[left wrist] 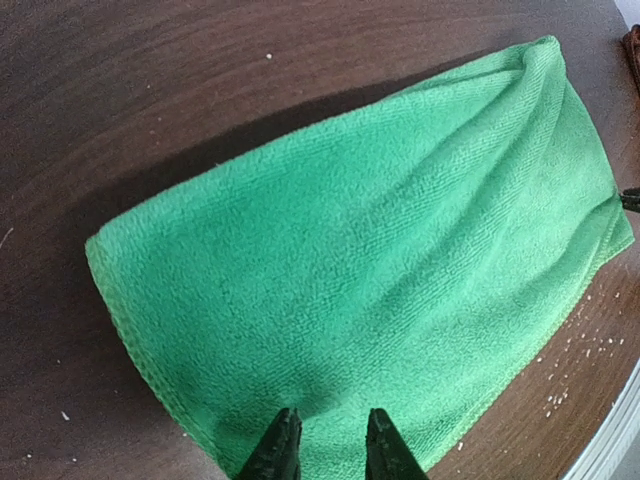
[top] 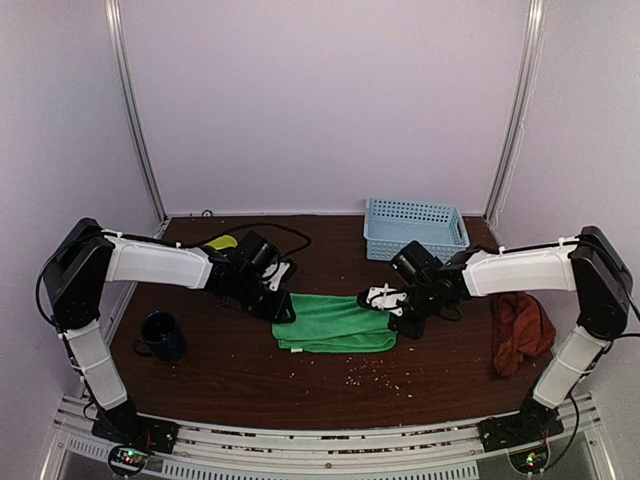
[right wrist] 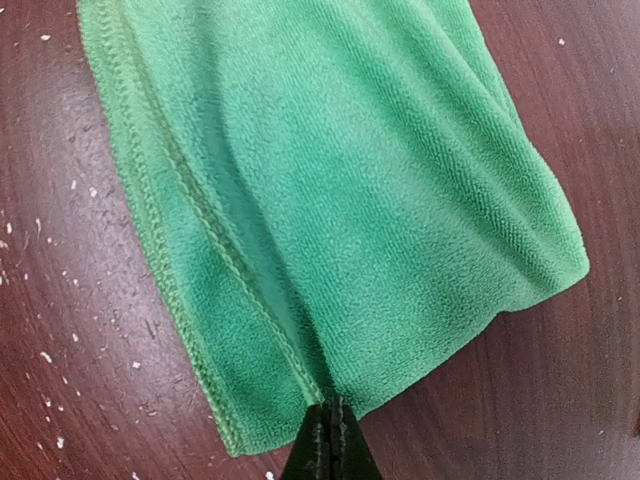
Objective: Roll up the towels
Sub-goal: Smooth out the towel at the center of the board.
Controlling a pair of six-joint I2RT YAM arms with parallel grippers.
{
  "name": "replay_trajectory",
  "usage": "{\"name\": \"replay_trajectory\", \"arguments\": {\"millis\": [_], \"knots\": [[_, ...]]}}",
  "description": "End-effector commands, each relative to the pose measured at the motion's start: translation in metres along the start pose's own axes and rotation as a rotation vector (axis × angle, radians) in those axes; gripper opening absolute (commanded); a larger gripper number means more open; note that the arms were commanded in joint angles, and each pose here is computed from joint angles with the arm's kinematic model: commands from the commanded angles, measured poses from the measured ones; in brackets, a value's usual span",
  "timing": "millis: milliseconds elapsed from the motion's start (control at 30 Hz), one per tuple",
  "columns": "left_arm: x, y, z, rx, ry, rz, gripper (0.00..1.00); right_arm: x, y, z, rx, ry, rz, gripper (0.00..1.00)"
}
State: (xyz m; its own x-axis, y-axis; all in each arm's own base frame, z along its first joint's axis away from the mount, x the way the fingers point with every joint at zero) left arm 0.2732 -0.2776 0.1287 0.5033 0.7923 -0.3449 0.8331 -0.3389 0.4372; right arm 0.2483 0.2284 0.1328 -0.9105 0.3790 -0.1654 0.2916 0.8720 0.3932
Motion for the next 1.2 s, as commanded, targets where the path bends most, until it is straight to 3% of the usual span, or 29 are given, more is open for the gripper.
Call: {"name": "replay_trajectory", "arguments": {"millis": [0,233,400,600,800,1000,1167], "knots": [[-0.004,0.015,0.001,-0.028,0.014,0.020,0.25,0.004,-0.007,-0.025,-0.040,-0.044,-0.005,0.00],[-0.003,0.014,0.003,-0.022,0.013,0.013,0.25,0.024,-0.037,-0.025,-0.048,0.020,-0.036,0.00],[-0.002,0.010,0.004,-0.009,0.013,0.017,0.25,0.035,-0.047,-0.011,0.028,0.131,-0.071,0.14],[-0.012,0.022,-0.010,-0.051,-0.032,0.043,0.25,0.042,-0.039,-0.044,-0.029,0.240,-0.186,0.27],[-0.032,0.023,-0.005,-0.056,-0.165,0.069,0.26,-0.006,-0.002,-0.050,-0.172,0.245,0.024,0.28],[-0.037,0.005,0.013,0.010,-0.182,0.049,0.25,-0.052,0.011,-0.007,-0.120,0.175,0.216,0.28],[-0.027,-0.011,0.028,0.085,-0.148,0.037,0.24,-0.073,0.003,0.020,-0.084,0.138,0.290,0.36]]}}
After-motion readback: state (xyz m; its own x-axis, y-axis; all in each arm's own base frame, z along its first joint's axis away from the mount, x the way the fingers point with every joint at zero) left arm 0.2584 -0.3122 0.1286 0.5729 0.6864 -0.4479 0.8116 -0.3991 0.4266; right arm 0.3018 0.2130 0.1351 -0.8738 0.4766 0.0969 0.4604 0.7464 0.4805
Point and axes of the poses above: each gripper's point midway between its finger pads, its own z axis out along the fingers, its own x axis along the line the jaws close on, y = z × x, the point moved 9 cm from there along -z, back along the fingers, and after that the axes turned 1 degree about z, right-handed, at the moved point
